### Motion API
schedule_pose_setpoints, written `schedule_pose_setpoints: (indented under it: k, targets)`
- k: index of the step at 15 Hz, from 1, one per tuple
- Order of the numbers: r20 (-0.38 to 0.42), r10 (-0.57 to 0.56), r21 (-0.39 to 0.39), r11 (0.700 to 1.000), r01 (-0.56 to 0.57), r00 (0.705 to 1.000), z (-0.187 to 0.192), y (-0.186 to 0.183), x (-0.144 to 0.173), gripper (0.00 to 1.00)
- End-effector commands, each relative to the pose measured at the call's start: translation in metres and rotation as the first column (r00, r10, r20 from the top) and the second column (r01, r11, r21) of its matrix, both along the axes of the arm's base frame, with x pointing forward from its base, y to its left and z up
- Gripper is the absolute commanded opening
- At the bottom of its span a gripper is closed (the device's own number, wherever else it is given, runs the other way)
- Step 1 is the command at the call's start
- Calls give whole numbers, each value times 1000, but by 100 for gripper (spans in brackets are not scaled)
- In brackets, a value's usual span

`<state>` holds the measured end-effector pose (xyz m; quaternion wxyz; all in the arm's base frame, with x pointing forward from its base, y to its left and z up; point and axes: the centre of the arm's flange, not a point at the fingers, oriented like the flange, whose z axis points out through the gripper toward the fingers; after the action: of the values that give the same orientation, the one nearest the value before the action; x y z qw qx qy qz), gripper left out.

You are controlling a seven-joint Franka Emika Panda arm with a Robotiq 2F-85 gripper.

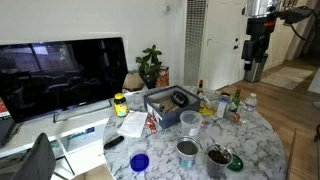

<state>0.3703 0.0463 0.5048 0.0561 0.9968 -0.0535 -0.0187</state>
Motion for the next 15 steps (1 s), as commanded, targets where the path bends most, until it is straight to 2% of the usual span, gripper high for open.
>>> schedule_pose_setpoints:
  k: [1, 3, 5, 8, 11, 15]
  targets:
    - [0, 0, 0, 1000, 0, 1000, 0, 0, 0, 100]
    - [0, 0, 0, 1000, 0, 1000, 0, 0, 0, 100]
    - [-37, 153, 65, 986, -151, 987, -25, 14, 13, 100]
    - [8, 288, 134, 949, -286, 958, -75, 61, 28, 100]
    - [46, 421, 184, 888, -422, 906, -133, 111, 34, 100]
    - [87, 588, 239, 771, -590, 804, -183, 153, 35, 100]
